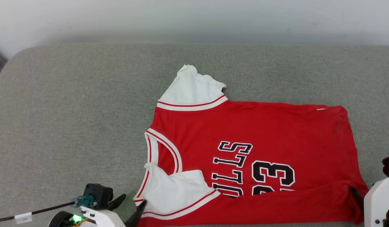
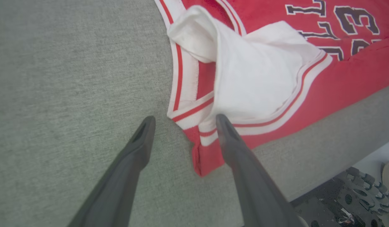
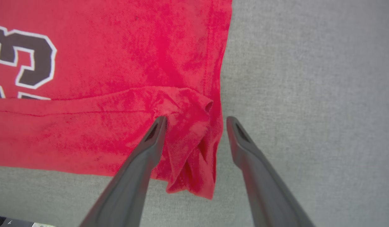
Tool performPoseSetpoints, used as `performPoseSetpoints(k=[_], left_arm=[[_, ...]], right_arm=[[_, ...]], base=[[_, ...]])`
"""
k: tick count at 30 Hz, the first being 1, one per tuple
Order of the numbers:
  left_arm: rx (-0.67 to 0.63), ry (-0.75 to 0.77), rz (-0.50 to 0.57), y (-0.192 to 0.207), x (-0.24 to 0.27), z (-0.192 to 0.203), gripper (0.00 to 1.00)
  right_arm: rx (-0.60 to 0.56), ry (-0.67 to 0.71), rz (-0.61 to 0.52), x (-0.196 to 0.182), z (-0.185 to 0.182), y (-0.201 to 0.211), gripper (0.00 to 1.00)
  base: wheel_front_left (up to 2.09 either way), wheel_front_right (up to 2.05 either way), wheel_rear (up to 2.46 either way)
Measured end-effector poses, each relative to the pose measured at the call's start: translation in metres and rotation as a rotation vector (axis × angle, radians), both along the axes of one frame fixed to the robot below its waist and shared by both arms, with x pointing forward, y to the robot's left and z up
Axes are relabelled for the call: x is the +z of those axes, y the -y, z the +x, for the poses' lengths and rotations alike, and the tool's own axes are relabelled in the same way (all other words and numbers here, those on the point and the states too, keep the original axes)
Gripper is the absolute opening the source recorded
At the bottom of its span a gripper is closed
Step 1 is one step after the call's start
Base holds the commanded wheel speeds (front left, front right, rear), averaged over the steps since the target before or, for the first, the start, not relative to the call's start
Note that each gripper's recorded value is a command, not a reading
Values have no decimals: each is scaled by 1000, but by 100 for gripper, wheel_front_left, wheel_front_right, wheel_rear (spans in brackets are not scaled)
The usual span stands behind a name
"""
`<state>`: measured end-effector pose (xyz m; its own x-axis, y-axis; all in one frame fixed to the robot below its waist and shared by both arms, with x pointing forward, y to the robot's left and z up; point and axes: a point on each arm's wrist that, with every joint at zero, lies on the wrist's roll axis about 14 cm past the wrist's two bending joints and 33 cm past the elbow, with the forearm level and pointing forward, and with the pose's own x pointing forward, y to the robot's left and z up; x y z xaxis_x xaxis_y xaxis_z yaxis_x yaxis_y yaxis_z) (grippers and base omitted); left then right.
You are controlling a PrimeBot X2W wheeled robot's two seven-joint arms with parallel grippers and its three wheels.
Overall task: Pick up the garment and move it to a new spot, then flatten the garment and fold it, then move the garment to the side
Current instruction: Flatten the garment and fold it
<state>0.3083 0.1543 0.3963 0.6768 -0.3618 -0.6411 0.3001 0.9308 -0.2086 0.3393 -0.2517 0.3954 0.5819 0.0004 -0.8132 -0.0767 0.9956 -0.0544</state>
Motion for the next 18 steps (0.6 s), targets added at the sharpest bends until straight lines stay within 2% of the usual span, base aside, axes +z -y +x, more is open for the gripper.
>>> performPoseSetpoints(k=[3, 9, 12, 18], left_arm=[[42, 111, -20, -4, 17, 17, 100], [144, 488, -120, -5, 90, 59, 100], [157, 657, -100, -10, 121, 71, 100], [205, 785, -119, -11, 150, 79, 100]], right_arm=[[9, 131, -1, 24, 19, 0, 100], [21, 434, 6, 81, 48, -4, 100], [24, 609, 36, 110, 60, -13, 100], [25, 872, 79, 145, 61, -32, 100]], base=[[0, 0, 0], [0, 0, 0], [0, 0, 0], [0, 0, 0]])
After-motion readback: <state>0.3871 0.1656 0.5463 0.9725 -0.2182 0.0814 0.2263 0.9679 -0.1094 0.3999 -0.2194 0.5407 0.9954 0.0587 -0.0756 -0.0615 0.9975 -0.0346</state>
